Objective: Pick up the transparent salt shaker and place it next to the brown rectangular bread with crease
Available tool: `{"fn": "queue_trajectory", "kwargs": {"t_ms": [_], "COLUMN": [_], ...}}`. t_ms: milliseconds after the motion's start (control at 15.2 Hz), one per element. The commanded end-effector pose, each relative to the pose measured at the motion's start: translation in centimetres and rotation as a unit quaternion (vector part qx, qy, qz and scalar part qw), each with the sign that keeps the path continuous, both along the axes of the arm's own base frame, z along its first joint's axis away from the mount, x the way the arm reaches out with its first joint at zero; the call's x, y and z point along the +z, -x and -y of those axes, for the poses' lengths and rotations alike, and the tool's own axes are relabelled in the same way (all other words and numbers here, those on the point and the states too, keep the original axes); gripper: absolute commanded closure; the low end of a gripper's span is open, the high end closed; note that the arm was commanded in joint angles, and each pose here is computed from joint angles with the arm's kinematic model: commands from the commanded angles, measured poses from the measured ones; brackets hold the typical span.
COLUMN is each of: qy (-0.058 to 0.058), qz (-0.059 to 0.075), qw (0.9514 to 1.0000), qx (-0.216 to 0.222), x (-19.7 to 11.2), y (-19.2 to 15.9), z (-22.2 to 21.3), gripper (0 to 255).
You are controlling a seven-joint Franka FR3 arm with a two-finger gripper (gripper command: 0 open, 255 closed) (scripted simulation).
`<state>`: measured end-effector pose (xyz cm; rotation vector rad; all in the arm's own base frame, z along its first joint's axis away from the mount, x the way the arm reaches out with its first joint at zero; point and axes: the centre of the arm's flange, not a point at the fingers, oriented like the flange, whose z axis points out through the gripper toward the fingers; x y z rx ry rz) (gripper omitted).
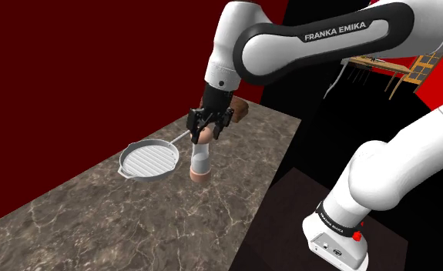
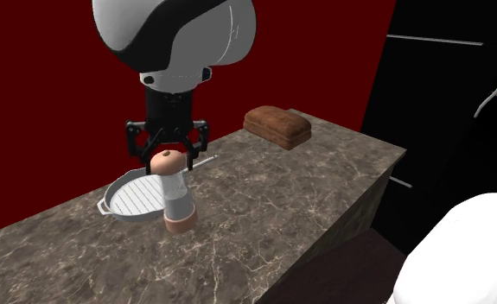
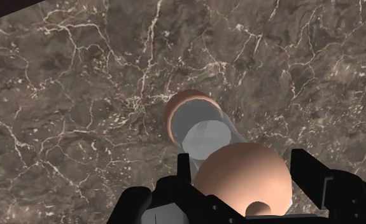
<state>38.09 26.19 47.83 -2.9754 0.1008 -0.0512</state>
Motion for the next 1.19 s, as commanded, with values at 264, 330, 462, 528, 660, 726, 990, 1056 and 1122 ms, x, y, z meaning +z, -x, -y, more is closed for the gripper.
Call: {"fn": "queue_trajectory", "kwargs": {"t_ms": [264,330,462,528,660,726,990,1056,1122], "qy": [0.000,0.000,0.000,0.000,0.000,0.000,0.000,0.000,0.000], "qz": [0.000,0.000,0.000,0.000,0.000,0.000,0.000,0.000,0.000], "qw": [1.0000,1.0000,1.0000,1.0000,1.0000,1.0000,1.0000,1.0000,1.0000], "qx": [0.000,0.000,0.000,0.000,0.000,0.000,0.000,0.000,0.000], "x": [3.2,3.7,4.8,5.3,6.3,6.9,9.0,9.5,10.0], "y": [0.1,0.1,0.1,0.1,0.1,0.1,0.1,0.1,0.1], "z": [0.1,0.1,0.1,0.1,0.1,0.1,0.1,0.1,0.1], "gripper": [255,255,255,255,255,255,255,255,255]}}
